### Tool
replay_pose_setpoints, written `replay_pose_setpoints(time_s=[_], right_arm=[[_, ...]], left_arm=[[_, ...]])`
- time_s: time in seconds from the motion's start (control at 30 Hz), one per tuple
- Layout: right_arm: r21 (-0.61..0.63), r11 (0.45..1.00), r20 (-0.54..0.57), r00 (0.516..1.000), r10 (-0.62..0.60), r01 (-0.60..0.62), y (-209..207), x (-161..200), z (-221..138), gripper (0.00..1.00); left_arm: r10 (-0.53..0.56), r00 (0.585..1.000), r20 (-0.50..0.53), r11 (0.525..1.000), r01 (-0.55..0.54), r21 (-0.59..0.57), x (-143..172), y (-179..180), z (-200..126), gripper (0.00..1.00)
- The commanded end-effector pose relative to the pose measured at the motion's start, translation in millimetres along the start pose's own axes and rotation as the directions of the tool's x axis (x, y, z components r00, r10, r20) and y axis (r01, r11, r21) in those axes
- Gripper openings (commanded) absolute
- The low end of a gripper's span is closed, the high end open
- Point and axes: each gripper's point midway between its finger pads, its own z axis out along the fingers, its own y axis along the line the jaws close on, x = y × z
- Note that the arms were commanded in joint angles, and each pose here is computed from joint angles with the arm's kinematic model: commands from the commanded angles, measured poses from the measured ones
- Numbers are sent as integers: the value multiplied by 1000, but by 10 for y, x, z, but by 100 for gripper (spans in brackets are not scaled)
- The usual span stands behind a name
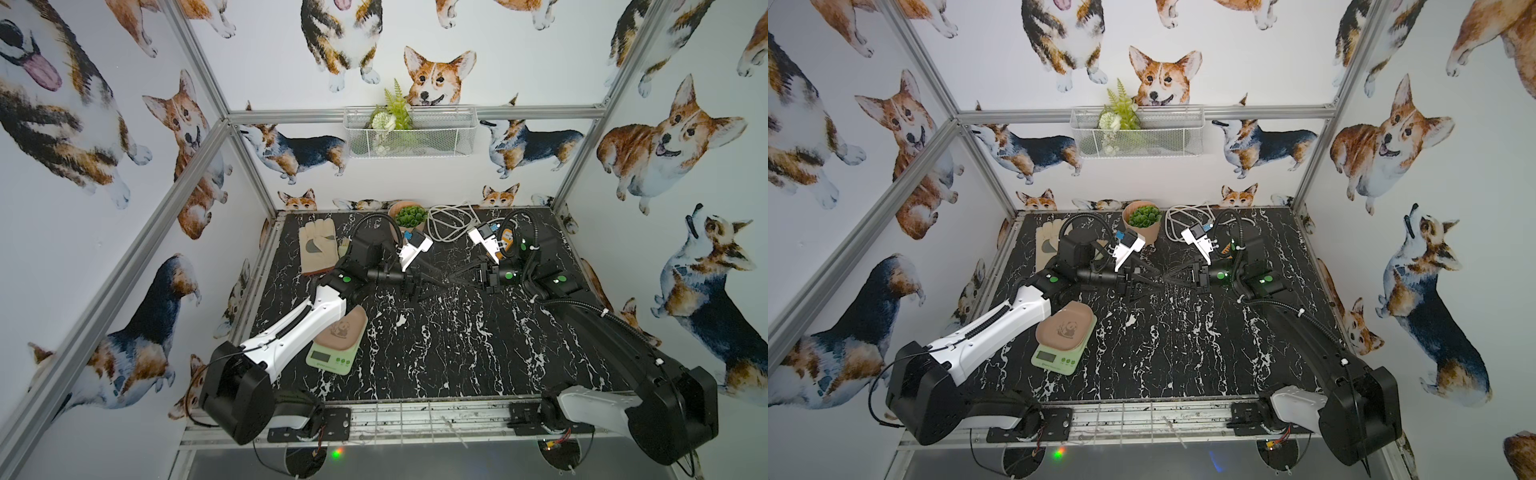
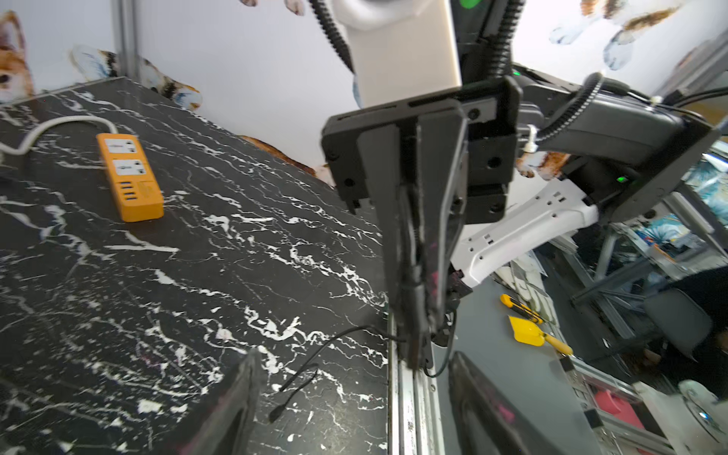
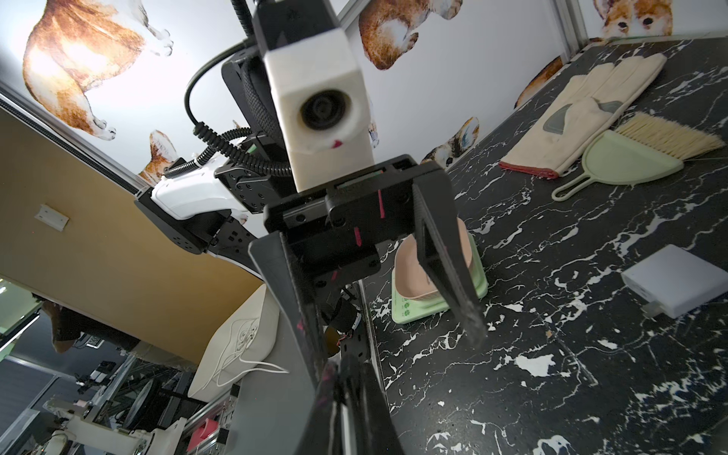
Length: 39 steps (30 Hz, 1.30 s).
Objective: Charge the electronic scale
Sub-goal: Pick up the charging cable from the center of the board, then pick up the plug from the center of the board.
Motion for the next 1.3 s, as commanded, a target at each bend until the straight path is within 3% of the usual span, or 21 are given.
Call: replay_pose_setpoints(time_s=[0.0,0.07,0.13,0.2,0.33,0.47,0.67,0.9,1.03,1.27], right_arm=[[121,993,46,999,-3,-3,-197,-45,-116,0],[204,978,96,995,26,-45,-344,-85,-239,0],[282,954,148,987,57,-98,-508,-108,-364,0],[360,923,205,977,61,-133,-587,-130,-496,0],[465,859,279,956,90,-217,-758,-69,-639,0],[502,819,339,934,110,-278,-851,19,-731,0],[517,786,392,910,135,-339,-941,63,-786,0],[512,781,384,908,166,-359,-997,70,-757,0],[501,792,366,914,172,-349,-981,80,-727,0],[487,806,337,924,183,-337,-952,110,-689,0]], left_arm=[[-23,999,25,972,28,-234,17,398,-101,80],[-59,998,35,902,68,-427,85,745,-220,80],[-122,991,63,789,135,-599,173,1096,-373,80],[-179,980,85,640,181,-746,301,1420,-558,78],[-254,955,153,415,251,-875,473,1785,-804,78],[-349,921,173,277,278,-920,717,2068,-815,76],[-474,871,125,216,253,-943,1123,2349,-542,75],[-533,843,80,204,219,-954,1361,2549,-326,76],[-568,822,54,142,162,-977,1513,2678,-356,80],[-592,805,33,163,160,-974,1651,2771,-254,91]])
